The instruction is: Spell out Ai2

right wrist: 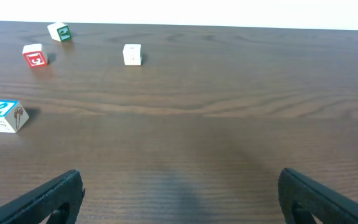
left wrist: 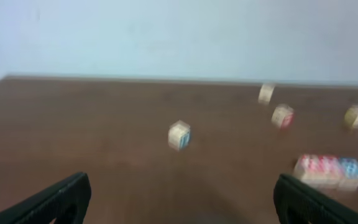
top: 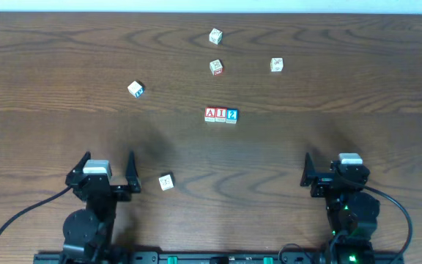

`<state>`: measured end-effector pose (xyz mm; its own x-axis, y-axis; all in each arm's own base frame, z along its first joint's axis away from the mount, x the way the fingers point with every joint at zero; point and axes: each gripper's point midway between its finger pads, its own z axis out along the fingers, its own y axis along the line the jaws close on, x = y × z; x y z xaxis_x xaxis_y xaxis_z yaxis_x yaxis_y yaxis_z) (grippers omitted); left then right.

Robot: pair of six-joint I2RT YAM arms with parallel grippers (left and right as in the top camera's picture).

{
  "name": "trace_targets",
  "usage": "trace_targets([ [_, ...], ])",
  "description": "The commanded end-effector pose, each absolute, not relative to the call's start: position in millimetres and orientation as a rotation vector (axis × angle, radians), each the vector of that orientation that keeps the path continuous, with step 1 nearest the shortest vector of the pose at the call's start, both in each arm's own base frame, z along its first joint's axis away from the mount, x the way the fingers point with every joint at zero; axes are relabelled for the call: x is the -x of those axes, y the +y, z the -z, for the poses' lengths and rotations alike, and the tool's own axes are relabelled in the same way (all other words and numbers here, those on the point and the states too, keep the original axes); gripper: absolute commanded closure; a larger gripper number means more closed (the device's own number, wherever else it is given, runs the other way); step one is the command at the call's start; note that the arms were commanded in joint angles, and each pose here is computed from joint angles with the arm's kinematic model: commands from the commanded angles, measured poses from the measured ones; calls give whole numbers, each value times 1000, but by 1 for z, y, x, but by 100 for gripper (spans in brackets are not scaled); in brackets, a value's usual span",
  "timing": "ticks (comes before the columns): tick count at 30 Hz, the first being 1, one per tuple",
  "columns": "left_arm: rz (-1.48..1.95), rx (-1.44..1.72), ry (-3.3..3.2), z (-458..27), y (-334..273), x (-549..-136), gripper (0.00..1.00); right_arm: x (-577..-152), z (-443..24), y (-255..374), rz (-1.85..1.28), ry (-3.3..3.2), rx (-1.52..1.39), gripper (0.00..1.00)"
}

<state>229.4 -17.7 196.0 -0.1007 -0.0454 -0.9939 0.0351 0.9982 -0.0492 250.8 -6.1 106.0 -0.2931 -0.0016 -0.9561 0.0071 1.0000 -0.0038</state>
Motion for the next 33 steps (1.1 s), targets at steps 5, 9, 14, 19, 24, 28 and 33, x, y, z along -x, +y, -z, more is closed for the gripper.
trace_targets([
  [5,126,0,1502,-210,-26,-239,5,-250,-105,-9,9,1872,-27,1],
  [9,135,-10,1500,-201,-28,-242,5,-250,-105,-9,9,1872,-28,1],
  [14,123,3,1504,-192,-25,-245,5,-250,-105,-9,9,1872,-27,1],
  [19,82,46,1493,-194,-13,-245,5,-250,-105,-9,9,1872,-27,1],
  [24,52,66,1537,-183,-7,-246,5,-250,-105,-9,9,1872,-27,1],
  [28,42,58,1642,-157,-7,-246,5,-250,-105,-9,9,1872,-27,1],
  [33,36,21,1729,-136,-11,-243,5,-250,-105,-9,9,1872,-27,1],
])
